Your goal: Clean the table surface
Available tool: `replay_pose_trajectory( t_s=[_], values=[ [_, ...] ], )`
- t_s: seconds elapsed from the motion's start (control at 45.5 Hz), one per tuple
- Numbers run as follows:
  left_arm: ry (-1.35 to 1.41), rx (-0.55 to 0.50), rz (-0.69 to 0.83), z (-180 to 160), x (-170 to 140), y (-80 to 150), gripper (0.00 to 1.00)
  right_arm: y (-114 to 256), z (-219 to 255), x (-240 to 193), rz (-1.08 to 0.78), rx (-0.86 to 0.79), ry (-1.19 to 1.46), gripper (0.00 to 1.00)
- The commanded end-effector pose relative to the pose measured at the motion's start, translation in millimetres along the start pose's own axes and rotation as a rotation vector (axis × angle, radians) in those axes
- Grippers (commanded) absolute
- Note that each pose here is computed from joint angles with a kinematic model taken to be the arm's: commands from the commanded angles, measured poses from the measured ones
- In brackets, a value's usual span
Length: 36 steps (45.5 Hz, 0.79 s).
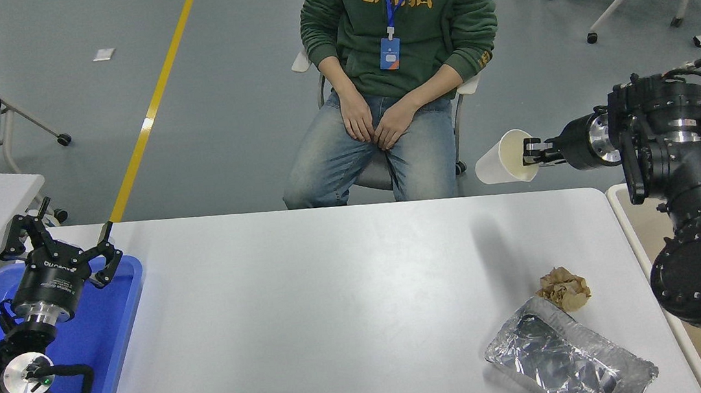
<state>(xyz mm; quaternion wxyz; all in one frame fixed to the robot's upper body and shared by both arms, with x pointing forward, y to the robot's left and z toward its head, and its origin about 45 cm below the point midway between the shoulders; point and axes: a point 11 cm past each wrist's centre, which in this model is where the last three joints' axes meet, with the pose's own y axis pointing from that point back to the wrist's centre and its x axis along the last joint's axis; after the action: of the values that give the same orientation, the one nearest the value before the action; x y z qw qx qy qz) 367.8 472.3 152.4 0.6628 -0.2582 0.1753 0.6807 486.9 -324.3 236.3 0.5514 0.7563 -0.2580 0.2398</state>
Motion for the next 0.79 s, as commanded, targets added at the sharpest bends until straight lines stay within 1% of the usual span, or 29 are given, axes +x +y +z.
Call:
replay_pose_trajectory(
  t_s=[0.0,0.242,0.44,0.615,0.769],
  values=[
    [0.000,-0.001,0.000,0.0,0.0,0.1,1.00,9.1,13.0,-4.8,0.033,-0.011,-0.026,0.00],
    [0.000,-0.002,-0.001,0.3,-0.4,-0.5,1.00,14.7,5.9,7.8,0.064,0.009,-0.029,0.00],
    [-0.001,-0.001,0.001,0.0,0.2,0.1,1.00,4.5,-1.3,5.0,0.024,0.043,-0.038,0.00],
    [0.000,-0.001,0.000,0.0,0.0,0.1,1.00,18.9,21.1,31.0,0.042,0.048,-0.031,0.00],
    [0.000,-0.001,0.000,0.0,0.0,0.1,1.00,33.7,37.0,34.3,0.047,0.038,-0.005,0.00]
  ],
)
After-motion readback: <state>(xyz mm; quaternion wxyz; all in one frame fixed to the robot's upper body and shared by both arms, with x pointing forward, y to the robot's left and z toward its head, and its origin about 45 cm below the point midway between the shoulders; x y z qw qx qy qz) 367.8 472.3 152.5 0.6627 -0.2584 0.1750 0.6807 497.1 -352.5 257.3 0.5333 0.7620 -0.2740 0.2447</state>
